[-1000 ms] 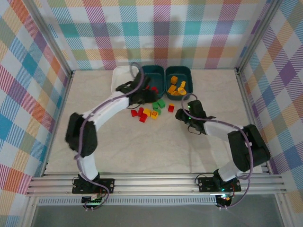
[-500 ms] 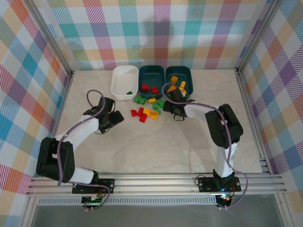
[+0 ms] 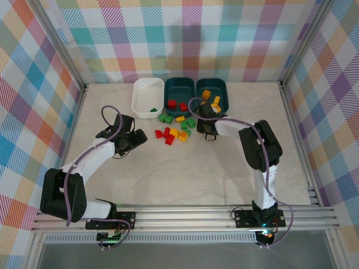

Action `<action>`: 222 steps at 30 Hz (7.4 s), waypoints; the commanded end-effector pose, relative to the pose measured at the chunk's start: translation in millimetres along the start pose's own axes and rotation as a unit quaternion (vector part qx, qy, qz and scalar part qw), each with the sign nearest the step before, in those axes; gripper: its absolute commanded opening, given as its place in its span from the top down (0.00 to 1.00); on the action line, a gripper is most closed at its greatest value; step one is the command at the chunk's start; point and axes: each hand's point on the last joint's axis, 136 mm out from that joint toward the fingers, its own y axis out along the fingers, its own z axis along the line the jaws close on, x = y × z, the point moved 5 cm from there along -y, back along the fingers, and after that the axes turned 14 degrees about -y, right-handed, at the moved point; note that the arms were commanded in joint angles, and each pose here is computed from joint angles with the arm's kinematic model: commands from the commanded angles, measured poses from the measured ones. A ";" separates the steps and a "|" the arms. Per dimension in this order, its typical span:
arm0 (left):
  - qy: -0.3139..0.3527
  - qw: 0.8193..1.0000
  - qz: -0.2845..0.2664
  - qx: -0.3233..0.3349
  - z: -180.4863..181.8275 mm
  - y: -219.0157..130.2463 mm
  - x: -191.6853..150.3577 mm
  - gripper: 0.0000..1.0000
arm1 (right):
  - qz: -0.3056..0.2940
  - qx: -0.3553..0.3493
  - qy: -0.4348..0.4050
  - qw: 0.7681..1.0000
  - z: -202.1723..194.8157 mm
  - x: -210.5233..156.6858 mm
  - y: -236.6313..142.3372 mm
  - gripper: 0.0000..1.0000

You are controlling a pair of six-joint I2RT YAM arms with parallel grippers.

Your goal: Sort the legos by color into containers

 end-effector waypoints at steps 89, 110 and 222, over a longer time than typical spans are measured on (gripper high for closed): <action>0.028 0.993 0.093 -0.074 -103.2 20.3 -20.5 0.14 | 0.010 0.030 0.002 1.000 -2.2 30.1 2.0 0.62; 0.169 0.976 0.132 -0.044 -176.4 45.8 -54.2 0.26 | -0.063 0.038 0.019 0.997 -42.0 121.2 -29.6 0.48; 0.311 0.946 0.079 0.034 -244.6 137.3 -135.0 0.41 | -0.068 0.035 0.167 0.983 -113.3 -48.6 -95.7 0.26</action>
